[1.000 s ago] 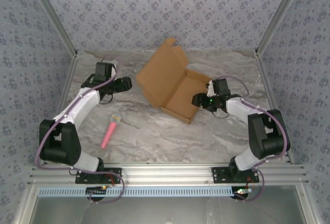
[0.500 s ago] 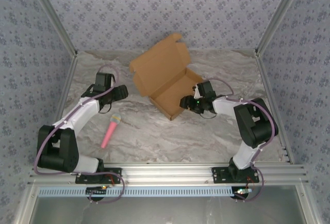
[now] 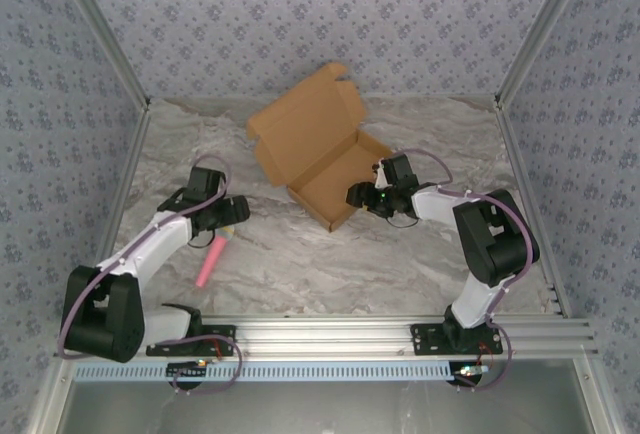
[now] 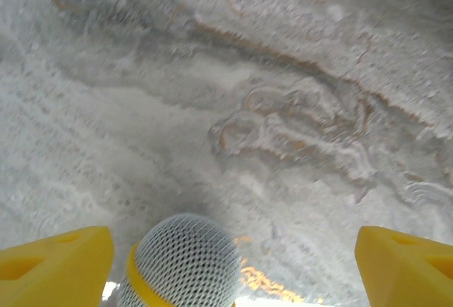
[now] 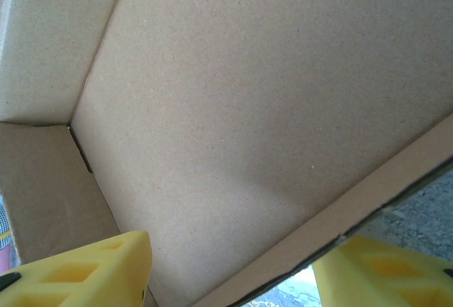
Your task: Fold the paper box
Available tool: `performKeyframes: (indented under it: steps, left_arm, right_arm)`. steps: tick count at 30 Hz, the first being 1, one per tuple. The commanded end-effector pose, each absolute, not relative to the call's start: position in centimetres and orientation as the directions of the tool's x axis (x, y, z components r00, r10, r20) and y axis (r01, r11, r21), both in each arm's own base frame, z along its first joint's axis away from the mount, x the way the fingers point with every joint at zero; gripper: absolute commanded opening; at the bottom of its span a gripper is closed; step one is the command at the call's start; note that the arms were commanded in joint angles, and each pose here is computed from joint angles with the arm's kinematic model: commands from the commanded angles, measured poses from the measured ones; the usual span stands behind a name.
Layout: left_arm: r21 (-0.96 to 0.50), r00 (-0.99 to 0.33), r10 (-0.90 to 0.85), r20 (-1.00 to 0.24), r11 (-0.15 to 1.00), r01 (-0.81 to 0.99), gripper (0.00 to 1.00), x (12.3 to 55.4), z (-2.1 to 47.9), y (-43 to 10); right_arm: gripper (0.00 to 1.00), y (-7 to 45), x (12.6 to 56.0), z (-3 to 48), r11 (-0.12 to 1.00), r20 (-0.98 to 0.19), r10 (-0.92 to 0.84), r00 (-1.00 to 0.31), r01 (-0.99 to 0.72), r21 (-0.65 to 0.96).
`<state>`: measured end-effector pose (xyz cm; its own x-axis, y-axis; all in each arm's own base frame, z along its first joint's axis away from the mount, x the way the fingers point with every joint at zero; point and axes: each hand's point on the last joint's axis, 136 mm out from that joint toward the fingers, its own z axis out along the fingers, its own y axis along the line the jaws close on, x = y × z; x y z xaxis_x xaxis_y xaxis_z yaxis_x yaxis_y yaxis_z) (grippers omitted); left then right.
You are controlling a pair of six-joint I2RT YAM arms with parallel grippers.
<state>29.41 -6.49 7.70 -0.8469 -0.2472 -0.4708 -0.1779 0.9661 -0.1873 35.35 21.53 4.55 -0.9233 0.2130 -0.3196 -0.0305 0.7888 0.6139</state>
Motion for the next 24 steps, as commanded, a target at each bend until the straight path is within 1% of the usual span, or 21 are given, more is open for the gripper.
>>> performKeyframes:
  steps: [1, 6, 10, 15, 20, 24]
  left_arm:
    - [-0.146, -0.867, -0.259, -0.426, 0.965, -0.216, 0.90, 27.4, 6.5, -5.6]
    - [-0.169, -0.894, -0.245, -0.374, 0.966, -0.194, 0.91, 26.5, 5.4, -6.4]
    - [-0.184, -0.919, -0.206, -0.335, 0.971, -0.151, 0.89, 26.0, 4.7, -7.5]
    - [-0.172, -0.941, -0.155, -0.302, 0.979, -0.106, 0.84, 25.7, 3.9, -8.7]
    - [-0.136, -0.952, -0.107, -0.287, 0.988, -0.070, 0.73, 25.5, 3.5, -9.5]
    - [-0.101, -0.958, -0.080, -0.276, 0.993, -0.054, 0.73, 25.0, 3.3, -9.7]
  right_arm:
    - [0.64, 21.6, 36.2, 5.7, 0.781, -0.354, 0.200, -0.913, -0.070, 0.621]
    - [0.64, 21.1, 36.4, 6.0, 0.779, -0.359, 0.204, -0.911, -0.071, 0.623]
    - [0.64, 20.8, 36.5, 6.1, 0.780, -0.361, 0.205, -0.910, -0.070, 0.622]
    - [0.64, 20.5, 36.5, 6.3, 0.780, -0.362, 0.211, -0.908, -0.067, 0.623]
    - [0.65, 20.2, 36.4, 6.5, 0.782, -0.367, 0.211, -0.906, -0.069, 0.620]
    - [0.65, 20.1, 36.3, 6.4, 0.783, -0.365, 0.211, -0.907, -0.067, 0.618]
